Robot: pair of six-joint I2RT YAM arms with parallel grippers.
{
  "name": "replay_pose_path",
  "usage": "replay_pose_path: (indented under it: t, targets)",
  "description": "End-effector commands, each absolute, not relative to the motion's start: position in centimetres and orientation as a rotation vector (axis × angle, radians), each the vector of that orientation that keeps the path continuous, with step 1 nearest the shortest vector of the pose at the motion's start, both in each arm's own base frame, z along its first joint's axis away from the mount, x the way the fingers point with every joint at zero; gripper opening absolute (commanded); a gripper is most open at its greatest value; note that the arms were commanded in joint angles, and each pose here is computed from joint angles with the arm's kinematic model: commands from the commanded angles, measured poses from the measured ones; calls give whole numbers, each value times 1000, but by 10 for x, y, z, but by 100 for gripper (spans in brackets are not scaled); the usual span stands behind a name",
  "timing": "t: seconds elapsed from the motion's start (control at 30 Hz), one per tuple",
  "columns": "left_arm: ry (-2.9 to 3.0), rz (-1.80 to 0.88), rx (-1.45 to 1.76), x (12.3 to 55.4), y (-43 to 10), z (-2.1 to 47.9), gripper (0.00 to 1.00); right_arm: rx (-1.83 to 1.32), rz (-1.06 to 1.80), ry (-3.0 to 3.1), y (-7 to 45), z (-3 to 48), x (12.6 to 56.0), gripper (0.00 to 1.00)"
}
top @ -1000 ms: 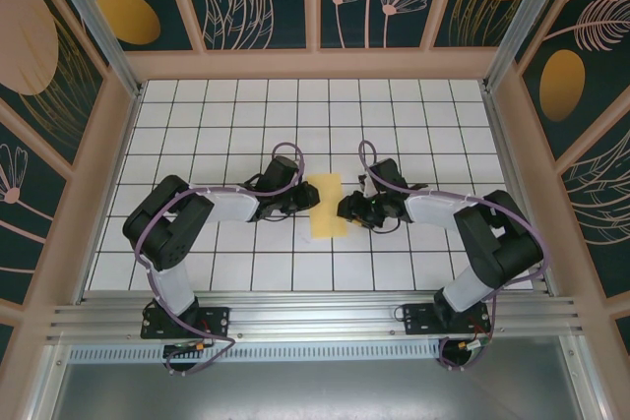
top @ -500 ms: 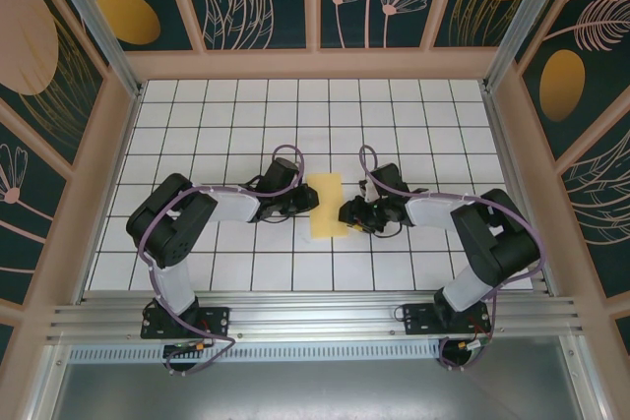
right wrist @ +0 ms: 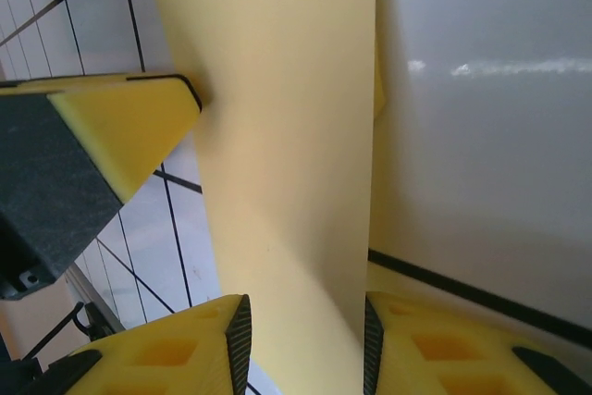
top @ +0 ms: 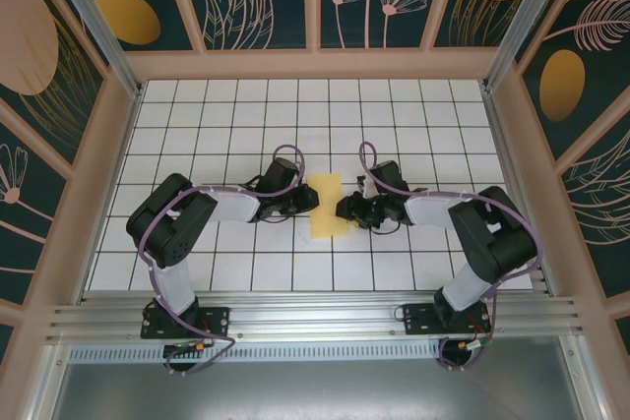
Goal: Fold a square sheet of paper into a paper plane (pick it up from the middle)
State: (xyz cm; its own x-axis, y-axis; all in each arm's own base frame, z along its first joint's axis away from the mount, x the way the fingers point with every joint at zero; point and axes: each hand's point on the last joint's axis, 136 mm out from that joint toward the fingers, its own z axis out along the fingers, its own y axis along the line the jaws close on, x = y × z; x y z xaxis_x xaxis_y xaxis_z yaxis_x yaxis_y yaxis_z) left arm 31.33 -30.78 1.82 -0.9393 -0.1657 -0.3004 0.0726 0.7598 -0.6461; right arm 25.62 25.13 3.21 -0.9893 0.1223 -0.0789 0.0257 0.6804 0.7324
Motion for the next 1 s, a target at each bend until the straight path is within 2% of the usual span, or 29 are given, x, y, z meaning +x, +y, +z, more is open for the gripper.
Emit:
replay_pose_path:
  t: [0.0,0.2,0.33,0.5,0.67,0.97]
  targets:
    - [2664,-951,-17,304,-305,4,21,105,1242,2733,257,38,272,38]
    - [2629,-959,63,305,-307,16,25,110,1259,2731,257,37,289,31]
    - [2571,-949,98,305,-303,35,33,124,1261,2736,255,35,291,21]
    - [2482,-920,188,292,-303,62,42,149,1281,2734,255,36,290,13]
    - [2421,-827,358,263,-316,77,50,176,1290,2739,255,37,290,10]
    - [2391,-620,624,223,-363,63,58,207,1301,2749,255,38,289,10]
